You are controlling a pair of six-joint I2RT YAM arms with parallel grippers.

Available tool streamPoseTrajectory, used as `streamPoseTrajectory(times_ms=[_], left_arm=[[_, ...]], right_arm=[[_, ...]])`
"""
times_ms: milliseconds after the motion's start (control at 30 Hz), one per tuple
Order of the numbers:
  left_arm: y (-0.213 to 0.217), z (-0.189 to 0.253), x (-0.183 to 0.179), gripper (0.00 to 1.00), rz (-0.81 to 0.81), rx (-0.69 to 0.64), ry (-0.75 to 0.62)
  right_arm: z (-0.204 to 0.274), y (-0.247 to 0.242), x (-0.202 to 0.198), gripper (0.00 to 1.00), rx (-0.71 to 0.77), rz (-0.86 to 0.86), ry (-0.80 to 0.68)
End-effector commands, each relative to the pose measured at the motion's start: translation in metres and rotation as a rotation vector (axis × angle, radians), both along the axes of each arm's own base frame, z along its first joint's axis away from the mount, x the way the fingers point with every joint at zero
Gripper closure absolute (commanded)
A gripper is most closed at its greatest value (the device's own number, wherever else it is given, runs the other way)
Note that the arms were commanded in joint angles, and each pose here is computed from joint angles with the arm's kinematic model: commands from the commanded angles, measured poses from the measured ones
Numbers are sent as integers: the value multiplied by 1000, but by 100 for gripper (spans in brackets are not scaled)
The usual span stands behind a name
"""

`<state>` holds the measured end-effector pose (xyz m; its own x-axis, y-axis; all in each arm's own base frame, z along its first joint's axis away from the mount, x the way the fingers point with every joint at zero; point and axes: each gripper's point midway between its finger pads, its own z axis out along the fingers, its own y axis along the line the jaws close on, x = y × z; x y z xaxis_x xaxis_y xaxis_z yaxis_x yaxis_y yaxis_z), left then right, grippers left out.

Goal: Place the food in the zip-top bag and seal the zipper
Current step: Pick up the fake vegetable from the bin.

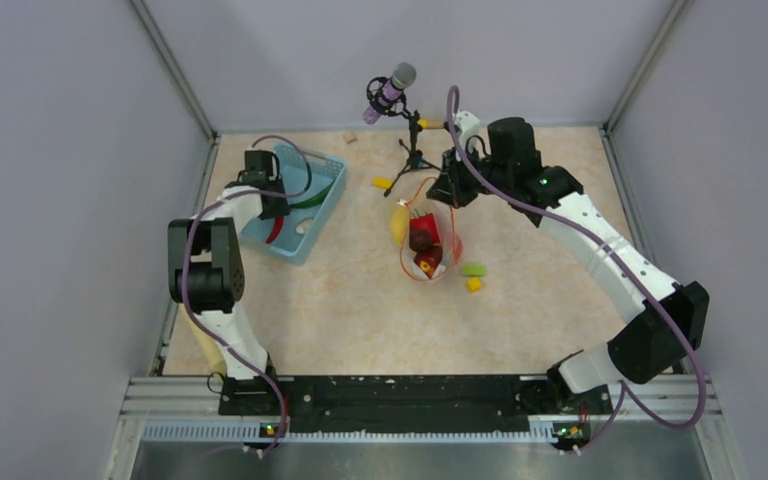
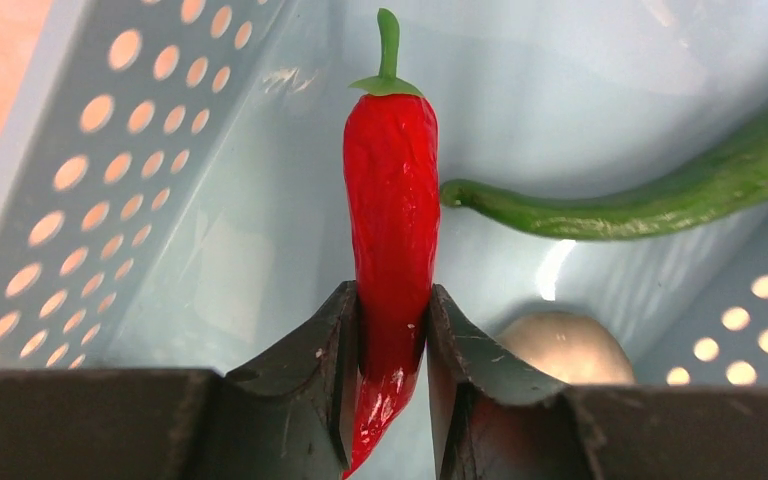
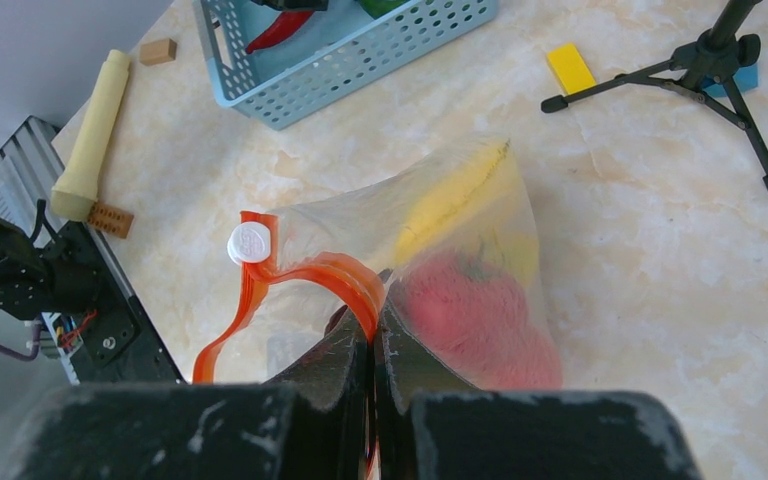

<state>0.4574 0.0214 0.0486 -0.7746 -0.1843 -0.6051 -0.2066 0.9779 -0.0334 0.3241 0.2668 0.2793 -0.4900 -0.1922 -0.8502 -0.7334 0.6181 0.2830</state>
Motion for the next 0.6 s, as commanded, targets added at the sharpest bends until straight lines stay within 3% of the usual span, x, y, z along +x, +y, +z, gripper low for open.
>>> streamPoseTrajectory(times_ms=[0, 200, 567], left_arm=[[-6, 51, 7, 100, 20, -43, -172], [-16, 85, -1, 100, -13, -87, -303], [-75, 159, -21, 100, -183, -325, -450]], right_arm=[[33, 0, -1, 100, 63, 17, -104], [33, 1, 0, 100, 65, 20, -106], [34, 2, 0, 100, 69, 20, -105]])
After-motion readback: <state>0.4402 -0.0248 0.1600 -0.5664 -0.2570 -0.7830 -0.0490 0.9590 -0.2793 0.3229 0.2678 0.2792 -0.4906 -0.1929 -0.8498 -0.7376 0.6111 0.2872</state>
